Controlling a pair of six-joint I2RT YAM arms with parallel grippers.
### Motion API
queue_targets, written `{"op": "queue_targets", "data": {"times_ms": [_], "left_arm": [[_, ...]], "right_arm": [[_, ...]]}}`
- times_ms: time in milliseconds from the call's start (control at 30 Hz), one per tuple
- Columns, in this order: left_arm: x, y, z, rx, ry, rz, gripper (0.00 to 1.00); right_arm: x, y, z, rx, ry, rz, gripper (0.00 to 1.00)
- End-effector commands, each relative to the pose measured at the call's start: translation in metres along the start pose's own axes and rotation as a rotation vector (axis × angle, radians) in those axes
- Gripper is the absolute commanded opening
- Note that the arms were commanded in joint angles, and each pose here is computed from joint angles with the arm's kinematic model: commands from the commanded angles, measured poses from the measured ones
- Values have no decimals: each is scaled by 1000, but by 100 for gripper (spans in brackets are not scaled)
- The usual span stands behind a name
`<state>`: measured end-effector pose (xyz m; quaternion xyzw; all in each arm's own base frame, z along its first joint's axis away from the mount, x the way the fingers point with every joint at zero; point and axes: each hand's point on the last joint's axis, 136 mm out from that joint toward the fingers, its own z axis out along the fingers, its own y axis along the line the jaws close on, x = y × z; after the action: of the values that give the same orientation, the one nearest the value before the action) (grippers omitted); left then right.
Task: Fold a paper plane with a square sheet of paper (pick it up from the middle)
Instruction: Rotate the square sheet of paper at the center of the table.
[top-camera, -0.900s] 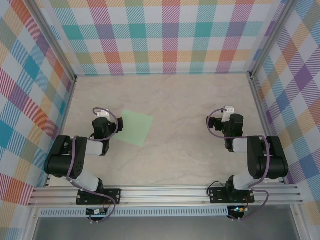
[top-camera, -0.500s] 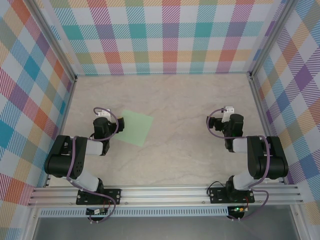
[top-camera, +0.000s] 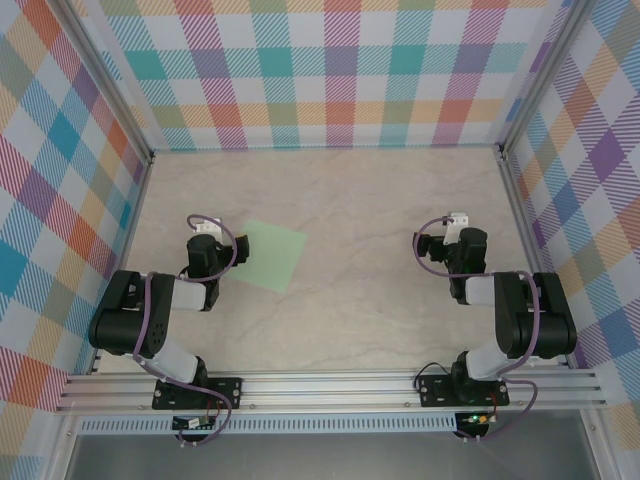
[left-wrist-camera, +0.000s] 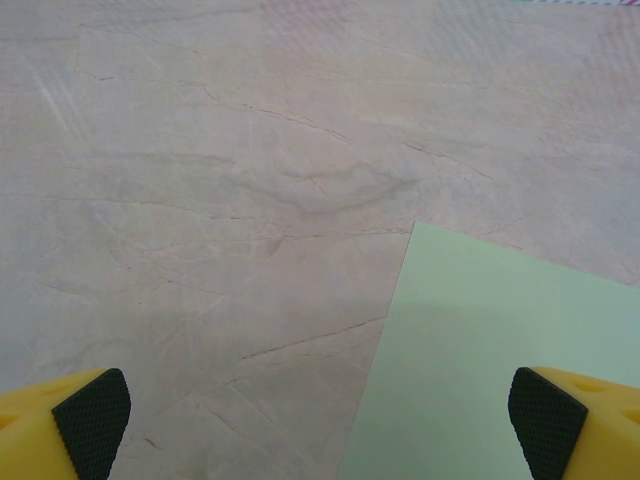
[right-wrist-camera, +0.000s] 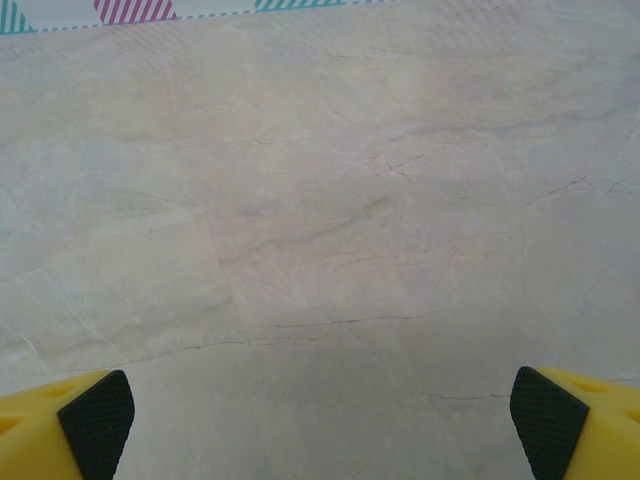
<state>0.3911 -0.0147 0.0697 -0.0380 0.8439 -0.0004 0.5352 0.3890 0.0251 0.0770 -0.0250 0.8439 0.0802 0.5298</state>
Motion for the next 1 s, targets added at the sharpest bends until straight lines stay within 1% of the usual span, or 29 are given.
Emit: {"op": "queue_targets", "data": {"times_ms": [0,433,633,733,767,833,867,967], "left_arm": [[-12,1,2,4,-29,7,100],[-11,1,3,13,-22,3,100],[-13,1,2,14,-24,1,100],[-23,-1,-8,28,-41,2,100],[-30,0,-14,24,-51,-5,100],[-37,1,-26,21,-50,-22,100],[-40,3,-33,15,-55,-37,100],[-48,4,-53,16,-76,-82,100]], "right_arm": [[-17,2,1,-19,-44,3,100],[-16,3,1,-23,-43,0,100],[-19,16,-4,-82,-61,-42,100],[-27,21,-12,-85,-71,-55,100],[-33,20,-16,-74,-58,-41,100],[-33,20,-22,-67,32,-3,100],[-32,21,-25,-68,58,6,100],[-31,17,-37,-33,97,61,99]]}}
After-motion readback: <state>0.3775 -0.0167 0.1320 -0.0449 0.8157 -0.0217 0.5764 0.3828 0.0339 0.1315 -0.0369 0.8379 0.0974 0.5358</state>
